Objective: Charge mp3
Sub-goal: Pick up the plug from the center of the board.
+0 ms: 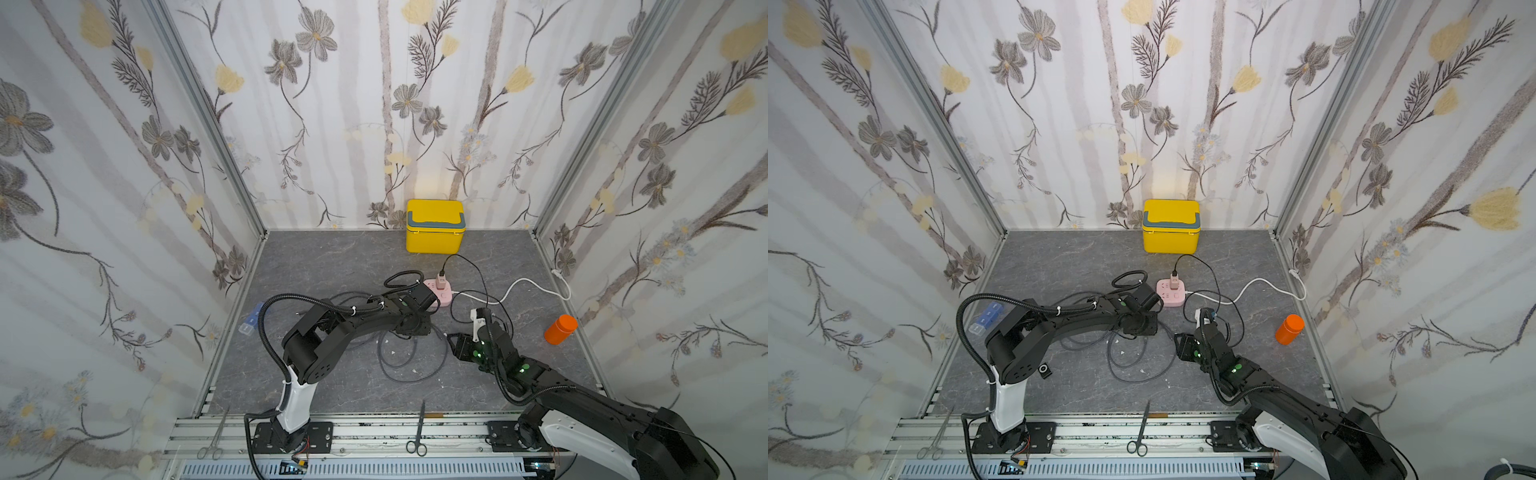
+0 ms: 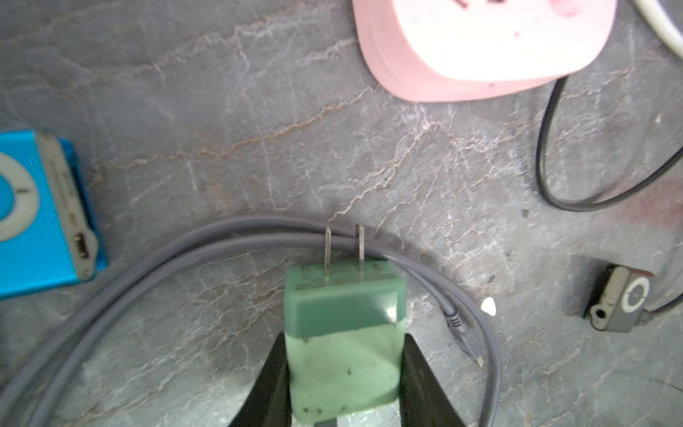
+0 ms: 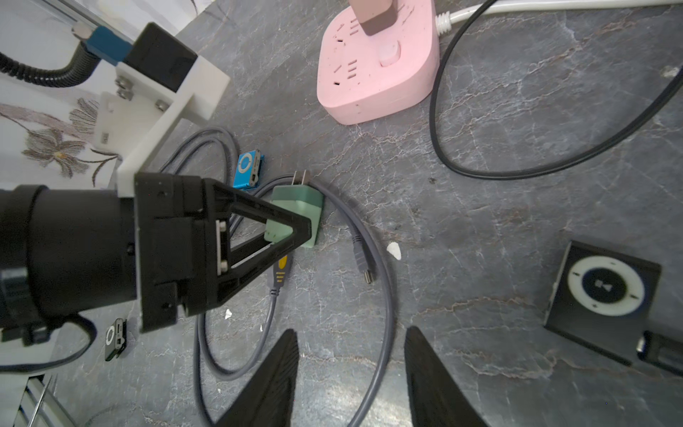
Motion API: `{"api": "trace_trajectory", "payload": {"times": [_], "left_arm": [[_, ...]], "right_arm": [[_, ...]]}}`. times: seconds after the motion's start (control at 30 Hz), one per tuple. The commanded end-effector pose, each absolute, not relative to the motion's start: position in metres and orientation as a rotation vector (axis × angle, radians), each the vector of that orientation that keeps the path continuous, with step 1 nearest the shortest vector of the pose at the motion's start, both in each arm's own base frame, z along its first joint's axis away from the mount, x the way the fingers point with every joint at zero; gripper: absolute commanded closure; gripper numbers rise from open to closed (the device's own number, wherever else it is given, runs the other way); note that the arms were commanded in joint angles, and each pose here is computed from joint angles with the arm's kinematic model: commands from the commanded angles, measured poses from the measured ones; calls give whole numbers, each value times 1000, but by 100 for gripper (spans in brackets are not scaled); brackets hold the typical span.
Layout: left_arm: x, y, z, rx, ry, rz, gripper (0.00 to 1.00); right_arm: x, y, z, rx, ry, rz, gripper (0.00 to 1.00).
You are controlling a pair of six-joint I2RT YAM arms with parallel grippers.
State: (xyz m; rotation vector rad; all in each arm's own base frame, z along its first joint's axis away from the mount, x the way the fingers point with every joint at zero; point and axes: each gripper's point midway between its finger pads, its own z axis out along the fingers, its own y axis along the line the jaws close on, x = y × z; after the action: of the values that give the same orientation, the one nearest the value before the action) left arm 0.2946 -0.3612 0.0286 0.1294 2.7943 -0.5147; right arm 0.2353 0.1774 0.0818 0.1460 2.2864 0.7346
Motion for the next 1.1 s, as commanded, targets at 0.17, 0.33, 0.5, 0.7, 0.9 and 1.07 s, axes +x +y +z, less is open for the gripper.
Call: {"api": "trace_trajectory", "payload": {"times": [0.17,0.33,0.5,0.7,0.9,1.07], "left_arm": [[298,-356,77,22,2720,-641,76],[295,-366,124,-24,2618,-899,77],[291,-362,136,-31,2582,-935,77],[283,-360,148,-46,2543,-1028,78],[275,-357,161,-46,2513,-1085,78],[268,-358,162,-59,2506,-1155,78]], "right_arm": [[234,201,106,142,2098,1000,43],[234,215,132,95,1958,1129,38],[235,228,166,59,1818,1202,35],[240,256,173,17,1796,1263,34],[243,277,184,-23,1761,1254,37],[249,276,192,4,1718,1175,42]]}}
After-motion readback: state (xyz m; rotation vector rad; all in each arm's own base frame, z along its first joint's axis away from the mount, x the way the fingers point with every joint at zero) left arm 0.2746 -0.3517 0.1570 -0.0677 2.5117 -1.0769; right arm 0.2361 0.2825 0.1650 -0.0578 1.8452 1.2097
